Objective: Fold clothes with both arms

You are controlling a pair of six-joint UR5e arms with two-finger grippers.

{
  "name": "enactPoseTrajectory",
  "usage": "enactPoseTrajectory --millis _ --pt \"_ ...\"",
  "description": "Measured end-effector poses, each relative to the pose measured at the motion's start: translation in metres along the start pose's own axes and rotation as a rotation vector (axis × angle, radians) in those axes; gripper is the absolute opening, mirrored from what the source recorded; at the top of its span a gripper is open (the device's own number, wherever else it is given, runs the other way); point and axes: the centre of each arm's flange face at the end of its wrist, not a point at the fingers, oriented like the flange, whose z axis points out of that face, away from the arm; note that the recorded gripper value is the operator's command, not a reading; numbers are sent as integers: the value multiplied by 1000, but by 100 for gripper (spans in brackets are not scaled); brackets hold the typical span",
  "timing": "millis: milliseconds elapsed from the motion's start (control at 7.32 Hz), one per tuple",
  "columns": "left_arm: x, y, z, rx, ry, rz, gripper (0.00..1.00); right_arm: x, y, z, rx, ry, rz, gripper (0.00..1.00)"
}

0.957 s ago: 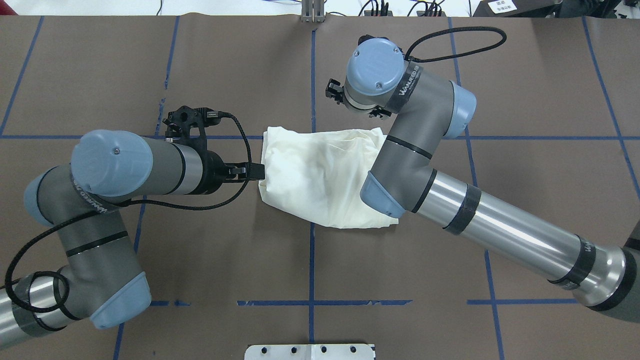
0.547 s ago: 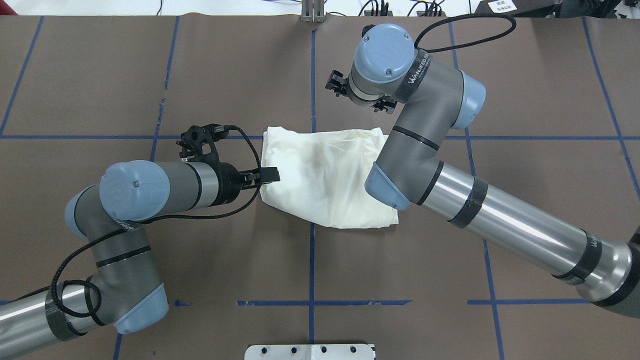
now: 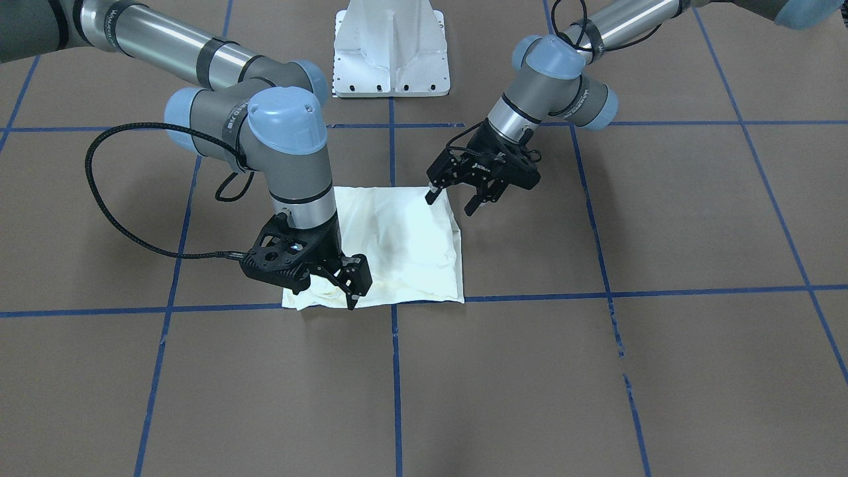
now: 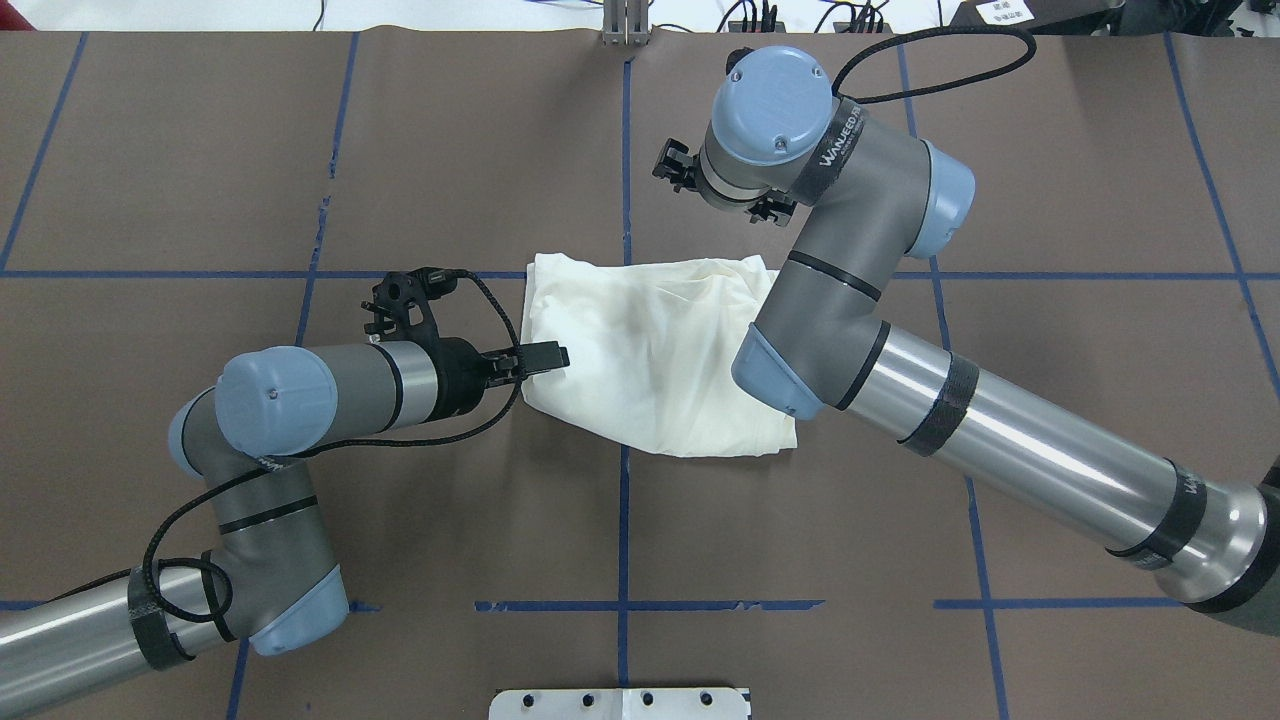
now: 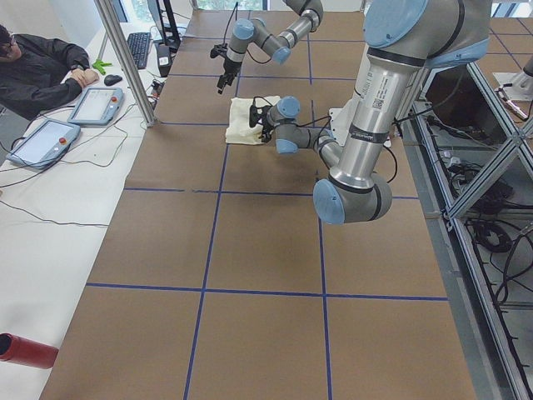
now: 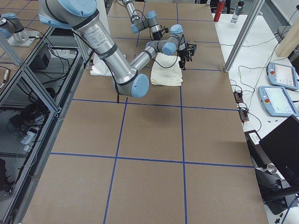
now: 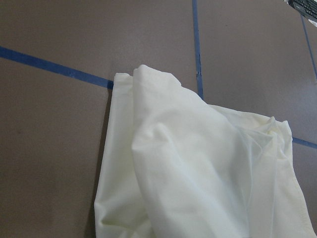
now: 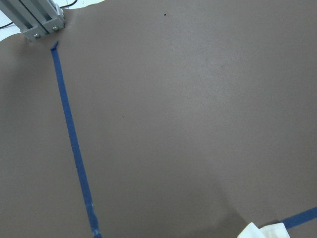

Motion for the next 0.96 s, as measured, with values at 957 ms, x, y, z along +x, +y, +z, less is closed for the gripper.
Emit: enactPoseTrajectory --millis 957 --pt "9 25 16 -17 156 9 99 5 0 3 1 4 -1 100"
